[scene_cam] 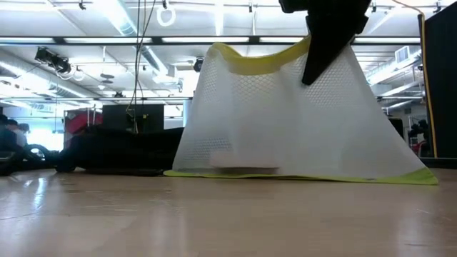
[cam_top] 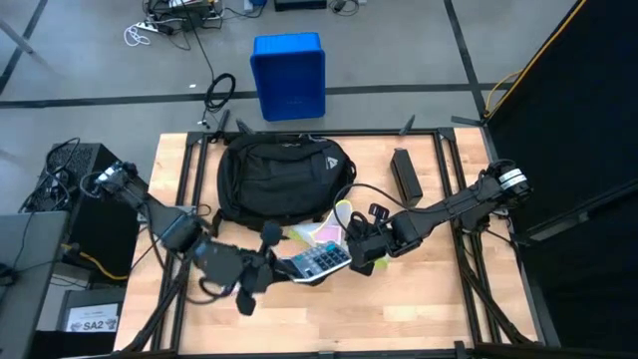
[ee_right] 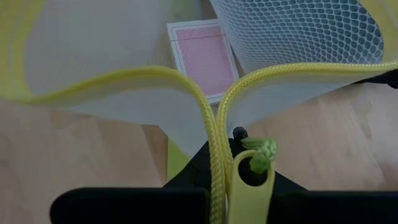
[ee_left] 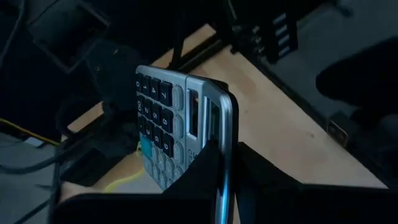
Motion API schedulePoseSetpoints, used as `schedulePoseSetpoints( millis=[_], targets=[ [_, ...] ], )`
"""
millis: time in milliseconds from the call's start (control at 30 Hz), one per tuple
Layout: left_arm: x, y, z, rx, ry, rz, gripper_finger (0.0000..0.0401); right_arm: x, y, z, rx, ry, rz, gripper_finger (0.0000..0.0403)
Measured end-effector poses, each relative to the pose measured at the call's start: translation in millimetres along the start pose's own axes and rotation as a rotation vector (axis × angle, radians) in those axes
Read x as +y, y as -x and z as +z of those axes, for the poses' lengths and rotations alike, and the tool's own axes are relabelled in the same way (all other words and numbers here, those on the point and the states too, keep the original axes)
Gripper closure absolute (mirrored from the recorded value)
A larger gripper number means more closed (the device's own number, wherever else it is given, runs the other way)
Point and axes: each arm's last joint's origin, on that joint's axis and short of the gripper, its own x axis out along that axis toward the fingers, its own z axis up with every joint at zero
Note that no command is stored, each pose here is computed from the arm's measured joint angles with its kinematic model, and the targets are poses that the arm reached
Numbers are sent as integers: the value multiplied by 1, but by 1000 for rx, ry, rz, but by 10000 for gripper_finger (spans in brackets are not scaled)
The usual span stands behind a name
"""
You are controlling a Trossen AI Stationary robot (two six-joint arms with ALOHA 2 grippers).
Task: Unpack backpack
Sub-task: Put the gray calculator into the yellow zip bag
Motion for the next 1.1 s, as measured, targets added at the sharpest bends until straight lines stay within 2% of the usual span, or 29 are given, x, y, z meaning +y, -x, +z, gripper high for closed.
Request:
schedulePoseSetpoints(
  millis=[300, 433, 667, 833, 1100],
  targets=[
    [21, -16, -55, -146, 82, -56, 401, 0, 1, -1, -1, -1, -6, 403],
    [29, -16, -73, -116, 112, -9, 401, 1, 1, 1, -20, -16, -6, 403],
    [38, -1, -75, -194, 138, 49, 401, 1, 1, 1, -24, -10, -5, 403],
    [44, -7, -83, -140, 144, 54, 401, 1, 2, 2, -41, -18, -6, 403],
    [54, -17, -94, -84, 254, 12, 401, 4, 5, 1, -64, -9, -5, 403]
  ],
)
